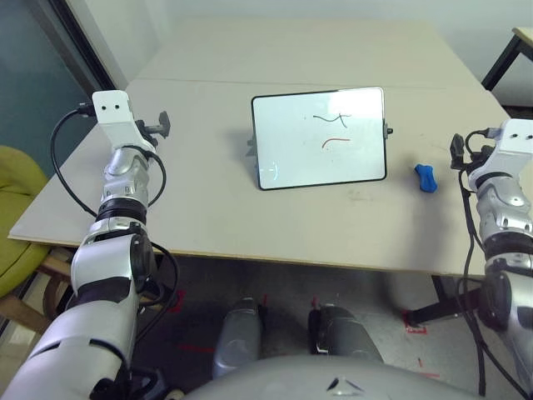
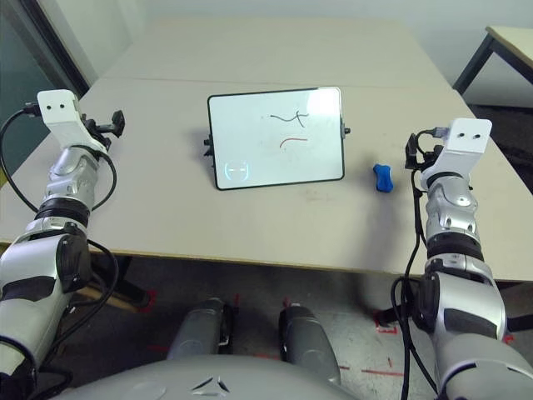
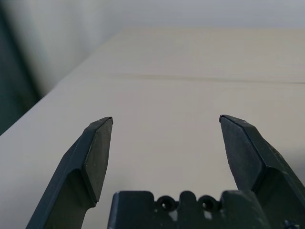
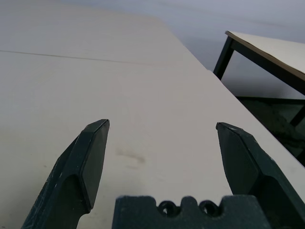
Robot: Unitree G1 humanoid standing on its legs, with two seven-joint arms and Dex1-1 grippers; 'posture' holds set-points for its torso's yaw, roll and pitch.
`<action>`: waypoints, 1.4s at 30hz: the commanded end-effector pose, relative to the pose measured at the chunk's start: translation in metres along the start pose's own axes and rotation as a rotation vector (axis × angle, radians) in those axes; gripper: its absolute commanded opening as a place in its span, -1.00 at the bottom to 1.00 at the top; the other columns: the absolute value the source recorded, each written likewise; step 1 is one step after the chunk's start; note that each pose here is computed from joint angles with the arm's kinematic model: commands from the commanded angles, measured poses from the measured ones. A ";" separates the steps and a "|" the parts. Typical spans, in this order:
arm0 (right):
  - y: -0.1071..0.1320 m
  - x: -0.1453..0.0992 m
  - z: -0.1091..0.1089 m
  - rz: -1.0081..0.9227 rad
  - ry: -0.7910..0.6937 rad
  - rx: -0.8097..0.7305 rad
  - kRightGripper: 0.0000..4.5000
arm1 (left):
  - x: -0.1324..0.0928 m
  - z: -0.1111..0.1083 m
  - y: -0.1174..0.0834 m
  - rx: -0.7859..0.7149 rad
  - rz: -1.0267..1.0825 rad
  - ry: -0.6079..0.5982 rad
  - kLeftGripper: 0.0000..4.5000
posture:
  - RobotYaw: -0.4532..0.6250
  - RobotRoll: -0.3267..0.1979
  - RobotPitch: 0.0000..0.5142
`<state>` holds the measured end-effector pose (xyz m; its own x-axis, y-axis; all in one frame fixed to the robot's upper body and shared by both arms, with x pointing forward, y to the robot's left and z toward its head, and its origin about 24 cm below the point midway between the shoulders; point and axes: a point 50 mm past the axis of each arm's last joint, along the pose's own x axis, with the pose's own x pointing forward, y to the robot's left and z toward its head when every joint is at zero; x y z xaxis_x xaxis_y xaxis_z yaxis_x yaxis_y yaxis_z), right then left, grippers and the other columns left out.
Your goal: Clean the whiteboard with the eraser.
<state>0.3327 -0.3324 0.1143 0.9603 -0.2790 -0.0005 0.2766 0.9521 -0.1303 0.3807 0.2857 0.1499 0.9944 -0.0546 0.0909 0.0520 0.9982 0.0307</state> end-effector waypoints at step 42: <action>0.052 -0.010 -0.007 0.410 0.726 -0.041 0.99 | -0.017 0.032 -0.060 0.027 -1.082 0.263 1.00 | 0.08 0.25 -0.75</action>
<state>0.3353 -0.2805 0.1009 0.7198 0.0679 -0.6908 -0.1014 0.9948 -0.0078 0.3601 0.2219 0.1751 0.4000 -0.8903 -0.2175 0.9094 0.4150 -0.0262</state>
